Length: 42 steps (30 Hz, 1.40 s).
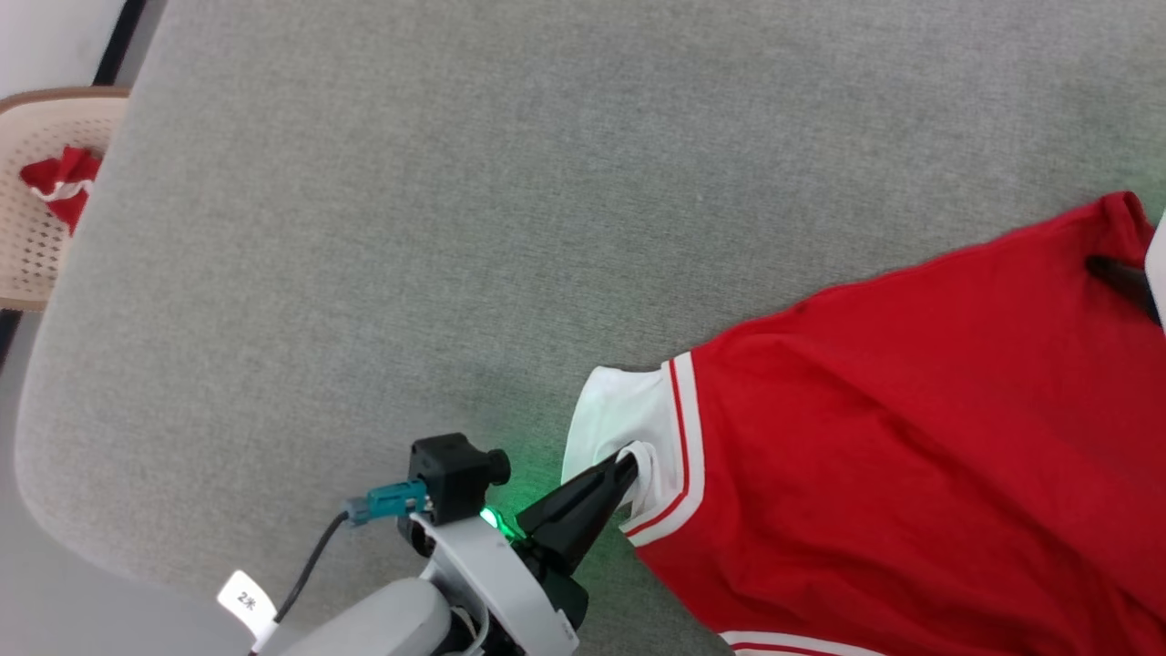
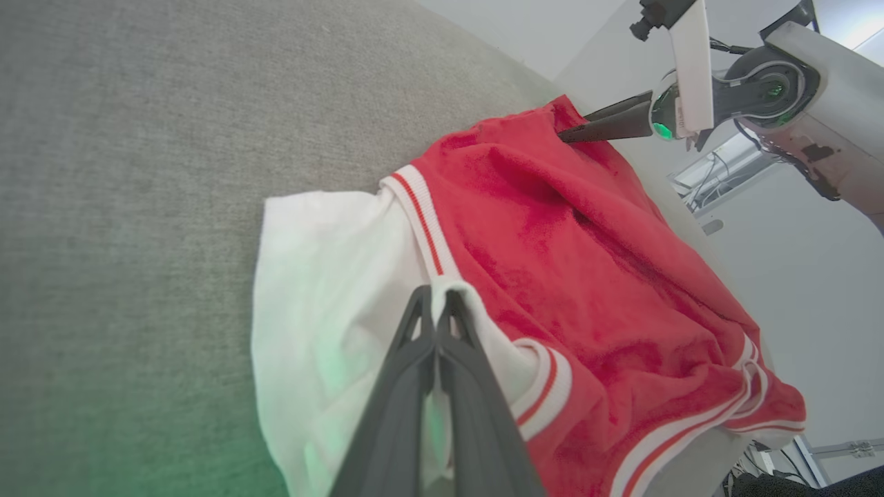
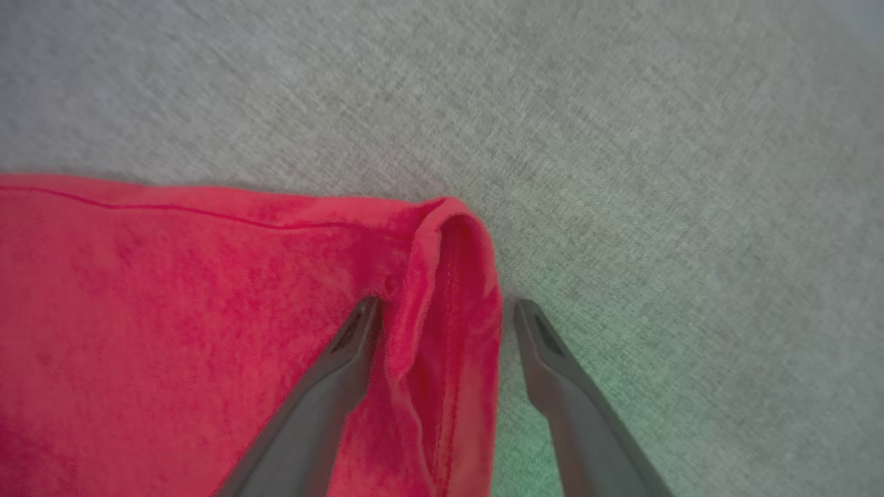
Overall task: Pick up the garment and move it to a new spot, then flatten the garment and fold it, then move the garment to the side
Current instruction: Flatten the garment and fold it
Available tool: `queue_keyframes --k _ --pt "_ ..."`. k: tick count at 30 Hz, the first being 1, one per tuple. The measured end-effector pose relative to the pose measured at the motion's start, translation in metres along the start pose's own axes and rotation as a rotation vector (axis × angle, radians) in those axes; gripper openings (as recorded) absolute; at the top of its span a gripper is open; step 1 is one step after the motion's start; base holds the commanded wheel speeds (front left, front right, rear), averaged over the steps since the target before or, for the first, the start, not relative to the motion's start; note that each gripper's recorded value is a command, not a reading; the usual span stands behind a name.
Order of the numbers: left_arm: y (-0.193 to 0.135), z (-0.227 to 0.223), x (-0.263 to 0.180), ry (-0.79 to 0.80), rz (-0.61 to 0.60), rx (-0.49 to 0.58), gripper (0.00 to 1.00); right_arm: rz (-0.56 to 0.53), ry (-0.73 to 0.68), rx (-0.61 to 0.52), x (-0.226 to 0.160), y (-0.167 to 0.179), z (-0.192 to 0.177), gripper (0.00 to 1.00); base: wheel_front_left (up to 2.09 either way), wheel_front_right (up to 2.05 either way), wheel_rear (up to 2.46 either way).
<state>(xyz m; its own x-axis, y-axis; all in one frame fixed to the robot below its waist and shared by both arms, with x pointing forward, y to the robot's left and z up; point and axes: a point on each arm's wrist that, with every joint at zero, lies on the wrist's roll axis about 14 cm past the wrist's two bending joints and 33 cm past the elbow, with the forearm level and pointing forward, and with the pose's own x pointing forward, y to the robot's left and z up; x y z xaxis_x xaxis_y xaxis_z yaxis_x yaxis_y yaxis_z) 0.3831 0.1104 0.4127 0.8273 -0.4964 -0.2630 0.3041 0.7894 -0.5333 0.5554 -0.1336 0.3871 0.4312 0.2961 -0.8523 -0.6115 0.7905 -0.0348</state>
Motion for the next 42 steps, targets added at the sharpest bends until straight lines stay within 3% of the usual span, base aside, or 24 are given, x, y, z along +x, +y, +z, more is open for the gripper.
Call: queue_keyframes --k 1,2,3,4,10,16,18,23,33,38,42 --pt "0.002 0.000 -0.002 -0.001 0.008 -0.001 0.00 0.010 0.009 0.010 0.001 0.001 -0.001 1.00 0.00 0.00 0.00" --pt "0.004 0.000 -0.003 -0.002 0.016 -0.006 0.00 0.015 0.016 0.012 0.001 0.003 -0.001 0.94 0.00 0.00 0.00" --pt "0.004 0.001 -0.004 -0.006 0.018 -0.007 0.00 0.017 0.019 0.009 0.001 0.004 -0.001 0.42 0.00 0.00 0.00" --pt "0.004 0.002 -0.005 -0.010 0.019 -0.011 0.00 0.017 0.013 0.017 0.000 0.004 -0.001 0.00 0.00 0.00 0.00" --pt "0.003 0.014 -0.011 -0.033 0.013 -0.008 0.00 0.024 -0.096 0.055 -0.011 0.009 0.008 0.00 0.00 0.00 0.00" --pt "-0.010 0.045 -0.006 -0.074 -0.056 0.001 0.00 -0.038 -0.304 0.189 -0.047 -0.020 0.035 0.00 0.00 0.00 0.00" --pt "-0.009 0.065 0.000 -0.091 -0.074 0.051 0.00 -0.072 -0.368 0.229 -0.061 -0.034 0.044 0.00 0.00 0.00 0.00" --pt "-0.018 0.150 0.036 -0.231 -0.127 0.115 0.00 -0.184 -0.541 0.300 -0.101 -0.078 0.073 0.00 0.00 0.00 0.00" --pt "-0.022 0.333 0.108 -0.561 -0.080 0.263 0.00 -0.432 -0.918 0.352 -0.168 -0.160 0.152 0.00 0.00 0.00 0.00" --pt "-0.037 0.402 0.124 -0.731 -0.080 0.252 0.00 -0.540 -1.111 0.365 -0.210 -0.189 0.179 0.00 0.00 0.00 0.00" --pt "-0.053 0.428 0.127 -0.843 -0.146 0.149 0.00 -0.600 -1.197 0.375 -0.226 -0.203 0.183 0.00 0.00 0.00 0.00"
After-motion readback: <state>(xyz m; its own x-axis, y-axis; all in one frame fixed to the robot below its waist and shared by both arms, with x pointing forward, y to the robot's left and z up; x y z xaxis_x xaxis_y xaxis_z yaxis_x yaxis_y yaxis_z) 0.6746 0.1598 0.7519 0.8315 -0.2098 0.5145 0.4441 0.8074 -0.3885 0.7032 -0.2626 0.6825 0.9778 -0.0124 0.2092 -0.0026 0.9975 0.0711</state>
